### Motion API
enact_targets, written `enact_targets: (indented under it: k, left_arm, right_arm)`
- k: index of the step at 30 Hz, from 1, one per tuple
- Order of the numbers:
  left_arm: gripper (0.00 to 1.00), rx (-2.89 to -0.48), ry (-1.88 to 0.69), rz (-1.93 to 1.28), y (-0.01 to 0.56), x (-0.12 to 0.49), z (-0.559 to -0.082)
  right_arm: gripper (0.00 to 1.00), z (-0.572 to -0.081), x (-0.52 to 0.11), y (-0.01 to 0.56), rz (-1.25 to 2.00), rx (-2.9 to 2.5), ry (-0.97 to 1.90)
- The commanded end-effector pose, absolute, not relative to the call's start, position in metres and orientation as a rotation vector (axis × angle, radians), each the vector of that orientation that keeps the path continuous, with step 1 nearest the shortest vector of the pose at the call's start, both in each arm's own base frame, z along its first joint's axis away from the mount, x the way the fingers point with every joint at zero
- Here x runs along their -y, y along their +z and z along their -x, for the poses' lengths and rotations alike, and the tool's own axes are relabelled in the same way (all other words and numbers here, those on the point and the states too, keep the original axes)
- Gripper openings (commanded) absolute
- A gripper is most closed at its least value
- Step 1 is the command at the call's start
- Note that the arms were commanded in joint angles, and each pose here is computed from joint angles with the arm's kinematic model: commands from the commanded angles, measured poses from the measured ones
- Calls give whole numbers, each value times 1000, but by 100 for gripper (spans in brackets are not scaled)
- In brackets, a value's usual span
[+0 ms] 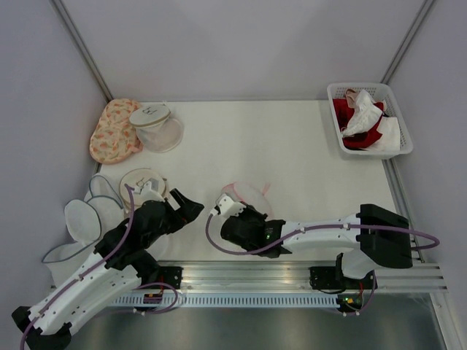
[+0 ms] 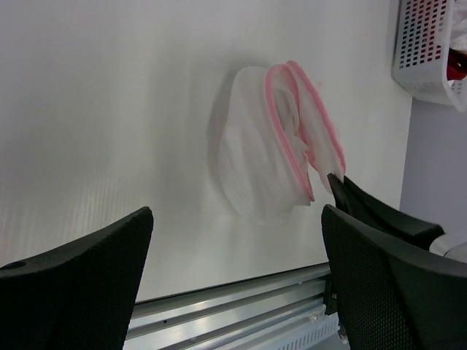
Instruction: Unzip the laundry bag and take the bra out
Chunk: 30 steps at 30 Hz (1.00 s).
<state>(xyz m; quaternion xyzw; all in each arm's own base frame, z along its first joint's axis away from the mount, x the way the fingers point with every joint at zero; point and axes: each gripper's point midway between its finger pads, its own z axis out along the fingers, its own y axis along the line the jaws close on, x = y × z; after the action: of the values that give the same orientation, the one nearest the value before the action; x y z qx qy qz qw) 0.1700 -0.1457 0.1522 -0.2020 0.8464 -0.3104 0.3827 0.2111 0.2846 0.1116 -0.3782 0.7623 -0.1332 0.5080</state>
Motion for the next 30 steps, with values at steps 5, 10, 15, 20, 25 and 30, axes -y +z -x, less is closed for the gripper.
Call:
enact_targets:
  k: [5,10,15,20,25,30]
  left_arm:
    - [100,-2129,-778,614,156,136,-171]
    - [100,-2127,-793,609,158,138,-171]
    - [100,-2120,-926,521,172,161,-170]
    - [100,-2255,-1030,388,162,200,-167]
    - [92,-2242,-1331,104,179,262,-164]
    - [72,-2180,-1326,-91,191,291,-186]
  right_arm:
    - [6,-167,-334,104,1129,-1714,-74]
    - [95,-146,-344,125,1138,-1735,130]
    - [98,-140,-332,178,973,-1747,291]
    - [98,-166,-274,229,647,-1764,206]
    - [98,-188,-222,237,347,-1832,106]
    - [90,-187,-198,222,252,-1865,84]
